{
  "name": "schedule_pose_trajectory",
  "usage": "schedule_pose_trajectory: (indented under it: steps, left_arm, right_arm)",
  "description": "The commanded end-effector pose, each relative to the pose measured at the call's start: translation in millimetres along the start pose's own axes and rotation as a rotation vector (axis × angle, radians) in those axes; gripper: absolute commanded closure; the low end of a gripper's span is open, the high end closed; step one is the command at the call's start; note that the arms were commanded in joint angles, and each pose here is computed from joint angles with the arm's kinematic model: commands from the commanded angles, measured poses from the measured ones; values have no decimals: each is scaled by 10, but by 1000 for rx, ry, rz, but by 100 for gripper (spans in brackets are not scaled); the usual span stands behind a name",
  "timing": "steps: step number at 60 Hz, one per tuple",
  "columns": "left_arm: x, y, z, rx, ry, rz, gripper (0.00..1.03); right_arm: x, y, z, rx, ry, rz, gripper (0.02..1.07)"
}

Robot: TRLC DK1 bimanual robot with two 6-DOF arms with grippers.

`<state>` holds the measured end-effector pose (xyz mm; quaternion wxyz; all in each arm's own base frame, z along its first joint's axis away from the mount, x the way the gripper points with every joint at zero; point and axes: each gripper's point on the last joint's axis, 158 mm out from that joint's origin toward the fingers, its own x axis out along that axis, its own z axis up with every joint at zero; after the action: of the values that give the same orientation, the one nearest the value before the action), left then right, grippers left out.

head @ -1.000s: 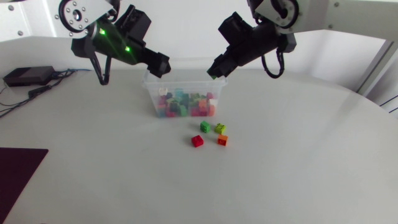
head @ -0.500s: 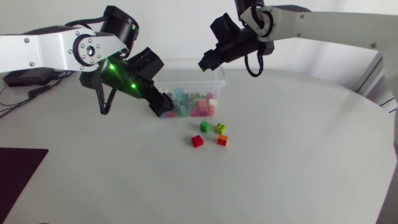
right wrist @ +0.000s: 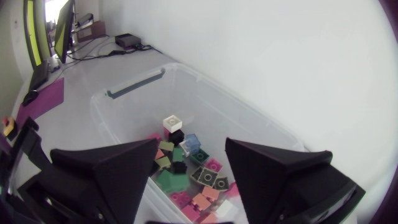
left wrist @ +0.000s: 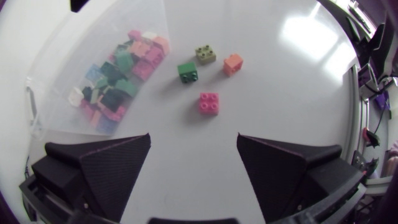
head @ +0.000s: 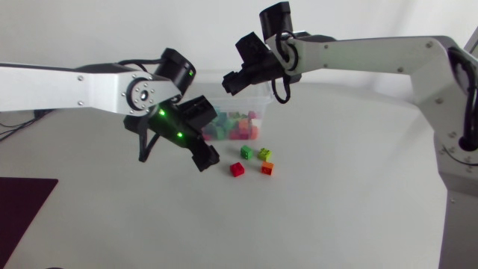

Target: Place the duplo bricks in the container

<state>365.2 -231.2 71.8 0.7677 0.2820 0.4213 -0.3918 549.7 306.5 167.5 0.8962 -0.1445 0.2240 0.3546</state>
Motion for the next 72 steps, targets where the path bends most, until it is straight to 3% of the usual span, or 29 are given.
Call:
schedule_pose_trajectory:
  steps: [1, 16, 28, 49, 72]
  left_arm:
    - [224, -102, -70, 46, 53, -27, 7]
    - [534, -81, 107, 62, 109, -43, 10]
    - [753, -83, 103, 70, 189, -59, 13]
    - [922, -137, 161, 80, 268, -93, 16]
    - [1098, -194, 75, 51, 362, -142, 21]
  right_arm:
    - [-329, -177, 160, 26, -41, -43, 6]
    - [-1342, -491, 56, 77, -89, -68, 6]
    - [-1701, -475, -410, 100, -43, -79, 6]
    - [-1900, -112, -1083, 104, 25, -40, 6]
    - [-1949, 101, -1255, 79, 49, -6, 6]
